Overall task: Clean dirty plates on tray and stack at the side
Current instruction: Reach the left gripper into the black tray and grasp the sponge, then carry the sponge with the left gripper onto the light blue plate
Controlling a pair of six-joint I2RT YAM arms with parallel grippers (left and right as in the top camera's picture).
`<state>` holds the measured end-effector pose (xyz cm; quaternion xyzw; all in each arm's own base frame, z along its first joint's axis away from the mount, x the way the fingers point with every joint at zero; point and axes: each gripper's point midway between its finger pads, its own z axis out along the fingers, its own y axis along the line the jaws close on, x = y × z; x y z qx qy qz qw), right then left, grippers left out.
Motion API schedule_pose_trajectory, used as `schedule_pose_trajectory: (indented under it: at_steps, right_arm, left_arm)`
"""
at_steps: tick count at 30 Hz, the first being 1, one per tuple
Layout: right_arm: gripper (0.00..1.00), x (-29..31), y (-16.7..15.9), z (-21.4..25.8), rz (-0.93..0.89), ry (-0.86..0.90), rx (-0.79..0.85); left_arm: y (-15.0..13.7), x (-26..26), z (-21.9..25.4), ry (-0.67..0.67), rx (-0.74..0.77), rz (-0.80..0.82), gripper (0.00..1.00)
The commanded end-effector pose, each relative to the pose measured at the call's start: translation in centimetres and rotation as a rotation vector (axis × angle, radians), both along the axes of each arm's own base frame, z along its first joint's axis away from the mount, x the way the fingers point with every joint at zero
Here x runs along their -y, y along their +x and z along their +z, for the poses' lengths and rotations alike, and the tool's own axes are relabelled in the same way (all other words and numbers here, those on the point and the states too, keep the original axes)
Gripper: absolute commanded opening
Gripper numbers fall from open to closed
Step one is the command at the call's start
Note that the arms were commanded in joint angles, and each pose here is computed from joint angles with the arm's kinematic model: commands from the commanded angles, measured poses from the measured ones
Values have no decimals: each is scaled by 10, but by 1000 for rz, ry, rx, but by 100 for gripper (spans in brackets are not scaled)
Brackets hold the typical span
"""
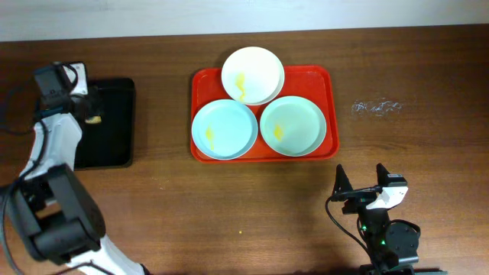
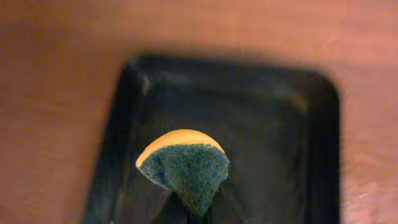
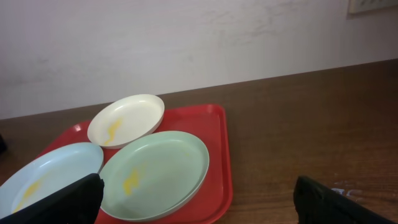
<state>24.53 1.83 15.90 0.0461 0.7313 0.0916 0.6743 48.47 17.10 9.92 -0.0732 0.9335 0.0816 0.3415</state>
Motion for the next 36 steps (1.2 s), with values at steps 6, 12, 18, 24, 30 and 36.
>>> schedule_pose_trajectory:
  at_steps: [6, 12, 18, 24, 30, 36]
  right_arm:
    - [99, -1, 0, -3, 2, -8, -4]
    - [99, -1, 0, -3, 2, -8, -4]
    - [99, -1, 0, -3, 2, -8, -4]
    - [99, -1, 0, -3, 2, -8, -4]
    - [99, -1, 0, -3, 2, -8, -4]
    - [99, -1, 0, -3, 2, -8, -4]
  left_arm:
    - [-7, 13, 132, 41, 266, -37, 0]
    - [-43, 136, 150, -681, 200, -95, 0]
    - [-68, 295, 97, -462, -63, -313, 0]
    - [-70, 371, -35, -323, -293, -281, 0]
    - [-45, 376, -69, -301, -254, -269, 36]
    - [-37, 352, 43, -339, -83, -267, 100]
